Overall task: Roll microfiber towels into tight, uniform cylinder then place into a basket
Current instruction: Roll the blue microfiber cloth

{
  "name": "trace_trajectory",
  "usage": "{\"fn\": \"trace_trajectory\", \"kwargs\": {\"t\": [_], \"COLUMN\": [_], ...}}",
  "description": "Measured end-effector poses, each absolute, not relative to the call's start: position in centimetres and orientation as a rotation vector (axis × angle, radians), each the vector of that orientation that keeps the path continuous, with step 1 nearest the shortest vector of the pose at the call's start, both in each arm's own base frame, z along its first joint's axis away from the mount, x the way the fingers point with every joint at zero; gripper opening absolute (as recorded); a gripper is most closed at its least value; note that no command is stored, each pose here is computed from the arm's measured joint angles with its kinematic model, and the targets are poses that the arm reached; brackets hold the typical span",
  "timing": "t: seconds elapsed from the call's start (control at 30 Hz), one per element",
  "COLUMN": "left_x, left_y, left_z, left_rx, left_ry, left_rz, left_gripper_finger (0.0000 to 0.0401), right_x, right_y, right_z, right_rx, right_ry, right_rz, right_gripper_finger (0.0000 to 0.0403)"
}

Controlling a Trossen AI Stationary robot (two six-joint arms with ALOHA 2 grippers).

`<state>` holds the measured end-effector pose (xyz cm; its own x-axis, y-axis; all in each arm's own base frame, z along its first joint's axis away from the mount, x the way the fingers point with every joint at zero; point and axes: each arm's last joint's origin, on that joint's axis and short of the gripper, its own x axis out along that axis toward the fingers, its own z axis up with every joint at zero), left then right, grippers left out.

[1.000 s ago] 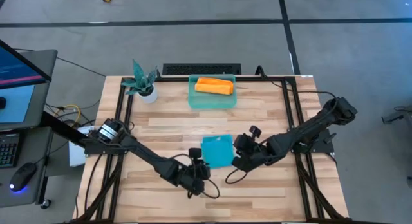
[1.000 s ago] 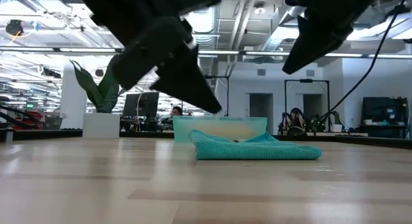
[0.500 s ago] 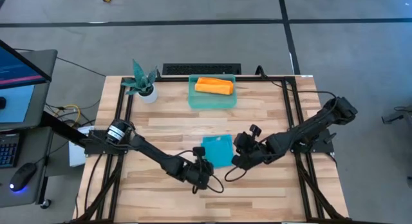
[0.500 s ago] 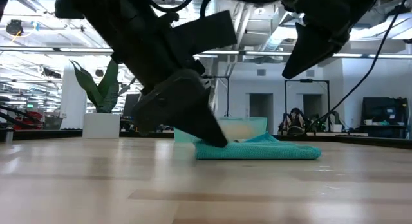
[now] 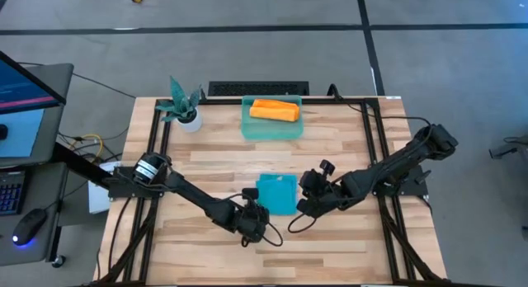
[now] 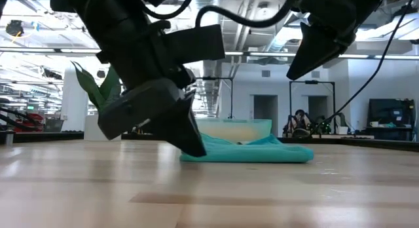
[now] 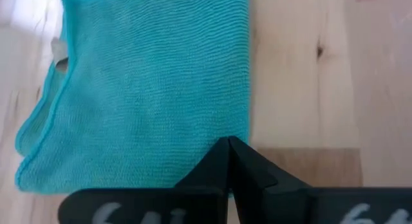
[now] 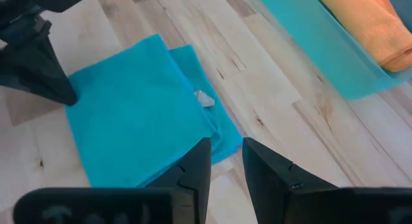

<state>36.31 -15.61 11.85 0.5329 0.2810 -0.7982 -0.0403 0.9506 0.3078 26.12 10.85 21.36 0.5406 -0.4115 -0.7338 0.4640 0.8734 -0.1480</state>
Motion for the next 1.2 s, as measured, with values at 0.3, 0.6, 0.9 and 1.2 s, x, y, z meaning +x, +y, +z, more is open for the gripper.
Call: {"fn": "trace_trajectory", "kwargs": {"t": [0.3,0.6,0.9,1.2], "left_x": [35.1,34.0,30.4,26.2], "left_y": [-15.7,-16.9,-18.1,-20.9], "left_z": [12.0,14.7,19.1,22.8], "left_rx": [0.288,0.288,0.357,0.457], "left_ry": [1.067,1.005,0.922,0.742], "left_rz": [0.231,0.208,0.317,0.334], "left_gripper_finger": [0.0,0.0,0.0,0.0], "right_x": [26.1,26.1,25.4,27.1], "right_y": [10.8,10.9,12.9,16.2], "right_z": [21.4,21.4,21.5,24.4], "right_rx": [0.067,0.065,-0.033,-0.181], "right_ry": [0.854,0.854,0.85,0.607], "right_rz": [-0.521,-0.518,-0.401,-0.145], "right_gripper_finger": [0.0113,0.0113,0.0113,0.0113]}}
